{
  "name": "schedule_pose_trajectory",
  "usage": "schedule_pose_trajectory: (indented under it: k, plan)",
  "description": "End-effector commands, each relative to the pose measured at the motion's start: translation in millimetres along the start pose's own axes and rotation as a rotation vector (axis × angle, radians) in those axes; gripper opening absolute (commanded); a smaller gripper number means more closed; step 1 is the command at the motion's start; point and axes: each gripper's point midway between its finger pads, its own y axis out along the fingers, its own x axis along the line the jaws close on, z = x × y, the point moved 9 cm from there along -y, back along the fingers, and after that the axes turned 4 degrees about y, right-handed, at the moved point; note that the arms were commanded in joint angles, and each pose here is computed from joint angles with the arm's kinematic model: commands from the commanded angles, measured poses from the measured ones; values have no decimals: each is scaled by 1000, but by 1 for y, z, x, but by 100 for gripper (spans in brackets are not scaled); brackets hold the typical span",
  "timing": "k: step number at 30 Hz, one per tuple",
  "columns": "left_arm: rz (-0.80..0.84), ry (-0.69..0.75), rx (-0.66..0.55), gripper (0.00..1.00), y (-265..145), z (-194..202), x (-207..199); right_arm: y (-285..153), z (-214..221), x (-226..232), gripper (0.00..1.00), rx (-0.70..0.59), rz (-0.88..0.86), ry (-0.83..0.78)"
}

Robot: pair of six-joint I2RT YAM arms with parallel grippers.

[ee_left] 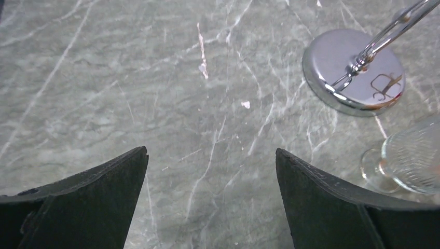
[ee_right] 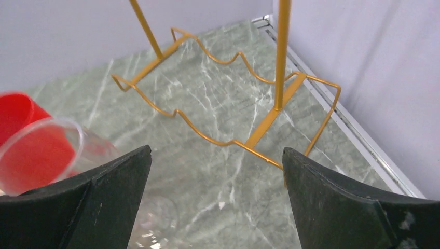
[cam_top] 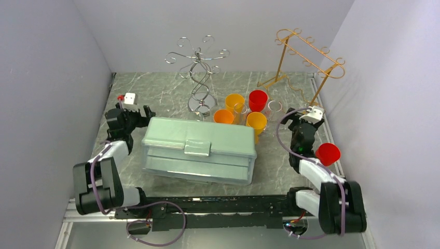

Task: Place the wine glass upside down on the wine glass rack
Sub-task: Move the distractor to the center of the board.

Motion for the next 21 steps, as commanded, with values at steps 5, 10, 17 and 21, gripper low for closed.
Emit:
schedule_pose_trajectory:
  k: [5, 10, 17, 21]
  plan:
    - [-50, -137, 157, 99, -34, -47, 14, -11, -42, 0, 100, 205, 343, 453]
    - [-172, -174, 263, 99, -53, -84, 30, -30, -81, 12, 100, 219, 160, 385]
    - [-39, -153, 256, 99, -84, -144, 22, -84, -111, 60, 87, 298, 122, 168]
    - [328, -63, 237, 99, -110, -169, -12, -125, -101, 72, 80, 366, 139, 70]
